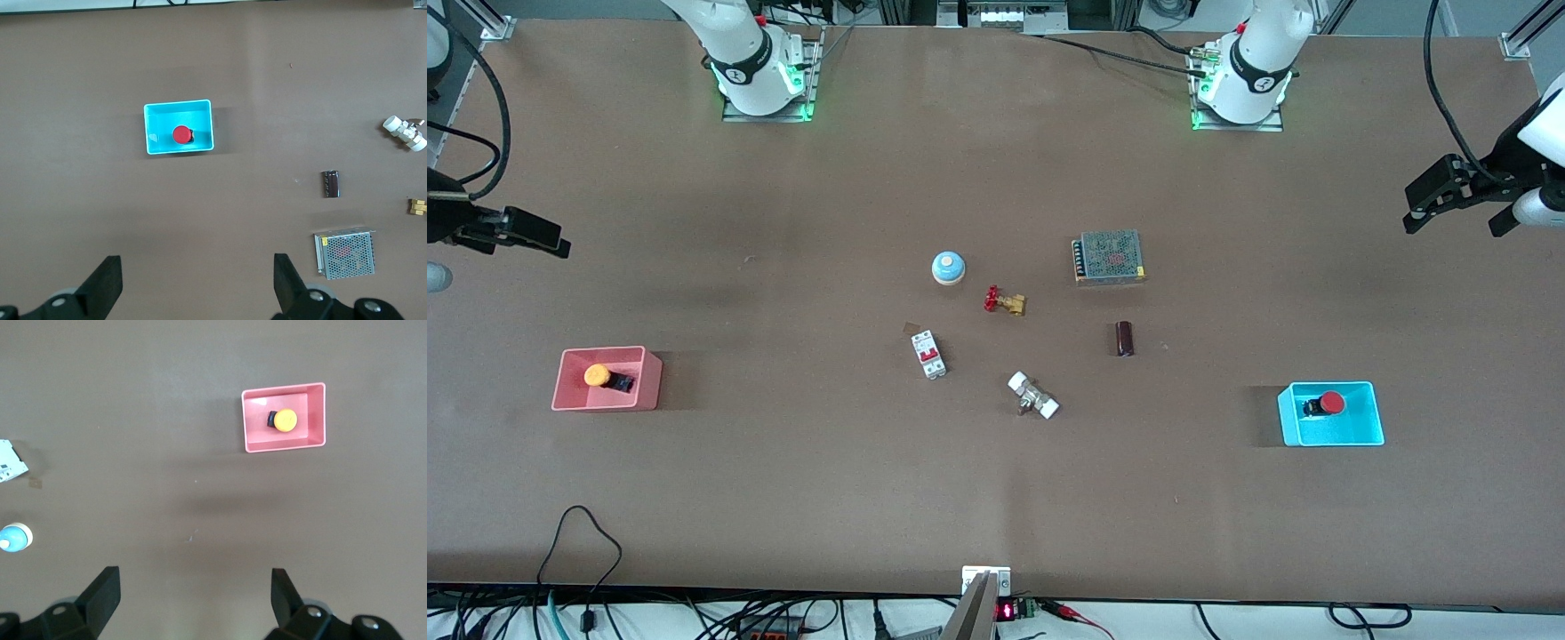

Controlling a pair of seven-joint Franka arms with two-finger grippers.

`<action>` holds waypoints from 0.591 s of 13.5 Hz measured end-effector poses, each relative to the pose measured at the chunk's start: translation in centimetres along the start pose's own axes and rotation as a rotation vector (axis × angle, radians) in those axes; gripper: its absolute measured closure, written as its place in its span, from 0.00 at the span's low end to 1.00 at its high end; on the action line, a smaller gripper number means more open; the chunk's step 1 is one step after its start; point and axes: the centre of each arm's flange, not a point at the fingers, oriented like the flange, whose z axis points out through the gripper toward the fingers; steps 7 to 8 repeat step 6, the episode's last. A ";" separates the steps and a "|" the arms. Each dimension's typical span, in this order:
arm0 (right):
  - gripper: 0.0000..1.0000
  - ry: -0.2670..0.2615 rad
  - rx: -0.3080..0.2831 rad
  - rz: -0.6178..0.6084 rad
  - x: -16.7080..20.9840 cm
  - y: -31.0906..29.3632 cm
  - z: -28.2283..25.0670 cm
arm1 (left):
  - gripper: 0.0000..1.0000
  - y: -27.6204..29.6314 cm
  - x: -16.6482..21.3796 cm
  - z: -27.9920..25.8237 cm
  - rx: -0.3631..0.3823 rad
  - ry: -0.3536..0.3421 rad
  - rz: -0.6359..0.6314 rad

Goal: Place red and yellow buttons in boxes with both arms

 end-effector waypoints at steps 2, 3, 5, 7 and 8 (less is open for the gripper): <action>0.00 -0.002 0.002 -0.002 -0.8 -0.1 -0.1 | 0.00 0.0 0.1 0.1 0.001 -0.002 0.000; 0.00 -0.003 0.000 -0.003 -1.0 -0.1 -0.2 | 0.00 0.0 0.1 0.2 0.001 -0.004 0.000; 0.00 -0.006 -0.003 -0.008 -1.5 -0.1 -0.2 | 0.00 0.0 0.1 0.3 0.001 -0.005 0.001; 0.00 -0.012 -0.003 -0.010 -1.7 -0.1 -0.3 | 0.00 0.1 0.1 0.3 0.001 -0.006 0.001; 0.00 -0.012 -0.003 -0.010 -1.7 -0.1 -0.3 | 0.00 0.1 0.1 0.3 0.001 -0.006 0.001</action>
